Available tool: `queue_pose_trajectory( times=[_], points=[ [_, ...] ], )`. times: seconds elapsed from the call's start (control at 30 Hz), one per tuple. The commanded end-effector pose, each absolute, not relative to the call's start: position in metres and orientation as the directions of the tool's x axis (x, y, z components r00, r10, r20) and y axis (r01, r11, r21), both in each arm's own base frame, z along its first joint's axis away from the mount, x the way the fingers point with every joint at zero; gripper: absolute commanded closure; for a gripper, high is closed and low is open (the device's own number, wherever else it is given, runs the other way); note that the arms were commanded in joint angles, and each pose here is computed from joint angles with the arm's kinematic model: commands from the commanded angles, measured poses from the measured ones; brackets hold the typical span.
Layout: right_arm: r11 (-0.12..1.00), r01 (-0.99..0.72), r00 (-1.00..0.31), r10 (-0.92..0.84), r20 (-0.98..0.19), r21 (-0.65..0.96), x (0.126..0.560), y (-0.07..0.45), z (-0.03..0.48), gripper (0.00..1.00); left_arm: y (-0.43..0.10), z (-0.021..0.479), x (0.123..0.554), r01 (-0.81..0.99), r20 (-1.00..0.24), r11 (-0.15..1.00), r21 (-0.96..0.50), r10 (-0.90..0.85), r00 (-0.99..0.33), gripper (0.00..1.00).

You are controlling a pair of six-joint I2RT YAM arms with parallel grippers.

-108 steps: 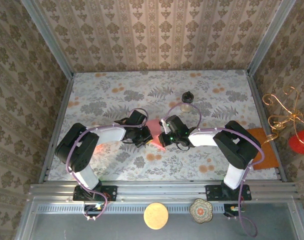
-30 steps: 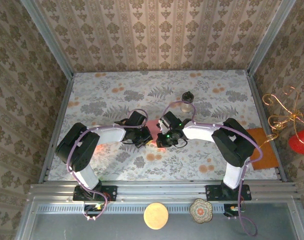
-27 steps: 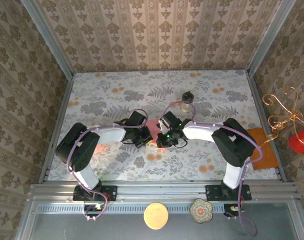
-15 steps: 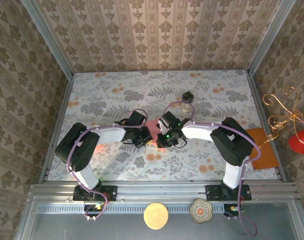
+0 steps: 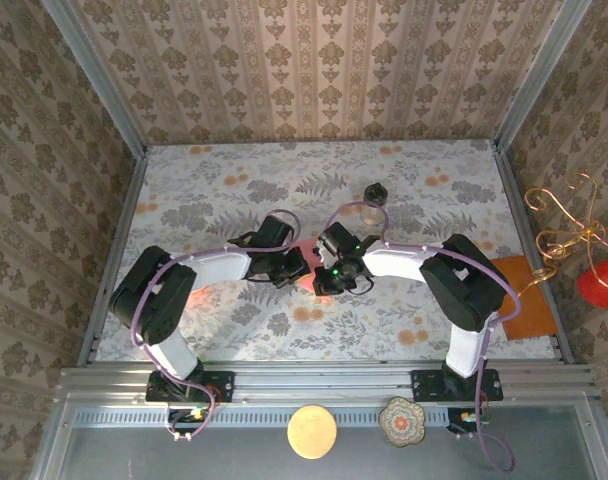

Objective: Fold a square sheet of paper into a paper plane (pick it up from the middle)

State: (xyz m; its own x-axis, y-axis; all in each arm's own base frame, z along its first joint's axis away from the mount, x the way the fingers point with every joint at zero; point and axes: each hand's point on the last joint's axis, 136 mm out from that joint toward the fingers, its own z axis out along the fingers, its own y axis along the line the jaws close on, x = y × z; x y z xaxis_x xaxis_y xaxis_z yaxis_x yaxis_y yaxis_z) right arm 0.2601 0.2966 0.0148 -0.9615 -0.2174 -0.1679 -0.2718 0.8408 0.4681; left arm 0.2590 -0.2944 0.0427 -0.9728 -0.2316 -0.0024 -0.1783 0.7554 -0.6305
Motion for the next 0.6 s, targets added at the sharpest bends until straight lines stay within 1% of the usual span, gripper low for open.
queue_pose_trajectory(
  times=[0.0,0.37,0.57],
  points=[
    [0.888,-0.237,-0.971,-0.225,-0.078,0.394,0.246,0.279,-0.007,0.92,-0.298,0.038,0.253,-0.154,0.003,0.754,-0.638,-0.197,-0.980,0.91],
    [0.894,-0.229,-0.973,-0.222,-0.062,0.385,0.241,0.274,-0.011,0.93,-0.277,0.013,0.252,-0.192,0.018,0.797,-0.572,-0.222,-0.975,0.92],
    [0.879,-0.224,-0.974,-0.209,-0.081,0.420,0.243,0.276,-0.002,0.92,-0.261,-0.003,0.247,-0.239,0.052,0.829,-0.505,-0.247,-0.968,0.92]
  ],
)
